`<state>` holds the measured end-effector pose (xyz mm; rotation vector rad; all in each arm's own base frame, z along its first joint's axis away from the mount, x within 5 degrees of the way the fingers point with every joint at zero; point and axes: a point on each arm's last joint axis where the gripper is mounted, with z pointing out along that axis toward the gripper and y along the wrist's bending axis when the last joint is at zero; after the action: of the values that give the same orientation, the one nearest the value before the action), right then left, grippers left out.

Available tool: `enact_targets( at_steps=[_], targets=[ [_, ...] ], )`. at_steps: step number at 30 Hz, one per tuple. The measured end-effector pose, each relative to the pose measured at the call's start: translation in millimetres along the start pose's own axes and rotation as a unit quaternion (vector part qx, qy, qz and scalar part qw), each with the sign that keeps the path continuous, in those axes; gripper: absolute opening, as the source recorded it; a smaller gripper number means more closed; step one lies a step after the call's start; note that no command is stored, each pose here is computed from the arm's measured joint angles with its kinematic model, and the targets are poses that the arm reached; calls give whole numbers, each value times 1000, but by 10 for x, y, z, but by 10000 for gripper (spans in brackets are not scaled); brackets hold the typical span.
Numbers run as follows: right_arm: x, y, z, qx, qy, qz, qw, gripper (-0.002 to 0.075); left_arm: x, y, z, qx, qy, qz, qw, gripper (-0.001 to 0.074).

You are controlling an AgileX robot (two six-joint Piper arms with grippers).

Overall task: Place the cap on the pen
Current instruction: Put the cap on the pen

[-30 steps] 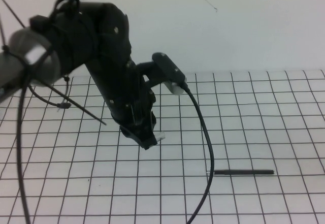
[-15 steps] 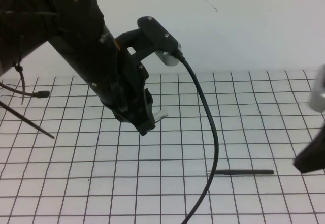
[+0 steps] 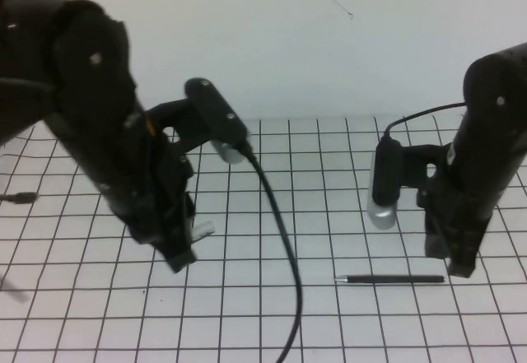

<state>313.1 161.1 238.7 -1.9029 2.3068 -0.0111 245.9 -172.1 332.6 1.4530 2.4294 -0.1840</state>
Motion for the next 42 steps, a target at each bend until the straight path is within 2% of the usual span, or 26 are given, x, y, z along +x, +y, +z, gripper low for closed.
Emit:
enact_targets(
  at_steps=[3, 7, 9, 14, 16, 24, 28, 32, 39, 42],
  targets=[
    [5, -38, 156, -7, 22, -8, 1000, 1, 105, -66, -140, -10, -12, 3, 1000, 48],
    [42, -106, 410, -12, 68, -24, 997, 23, 163, -185, -339, 3, -52, -4, 999, 48],
    [53, -121, 523, -18, 84, -17, 996, 85, 200, -233, -409, 7, -66, -6, 998, 48],
    [23, -121, 682, -35, 79, -1, 996, 320, 288, -305, -580, -2, -88, -2, 996, 48],
    [12, -130, 715, -33, 75, -6, 997, 355, 302, -314, -610, -6, -92, 1, 996, 48],
    [-12, -150, 840, -35, 67, -25, 997, 351, 306, -313, -615, -7, -92, -11, 996, 48],
    [-13, -145, 894, -42, 69, -28, 996, 311, 306, -313, -615, -7, -92, -9, 996, 48],
    [-11, -143, 920, -45, 71, -28, 996, 226, 306, -313, -615, -7, -92, -8, 996, 48],
    [-12, -131, 923, -52, 71, -25, 996, 6, 306, -313, -615, -7, -92, -8, 996, 48],
    [-18, -123, 923, -56, 68, -21, 996, -3, 307, -312, -615, -8, -91, -8, 996, 48]
  ],
)
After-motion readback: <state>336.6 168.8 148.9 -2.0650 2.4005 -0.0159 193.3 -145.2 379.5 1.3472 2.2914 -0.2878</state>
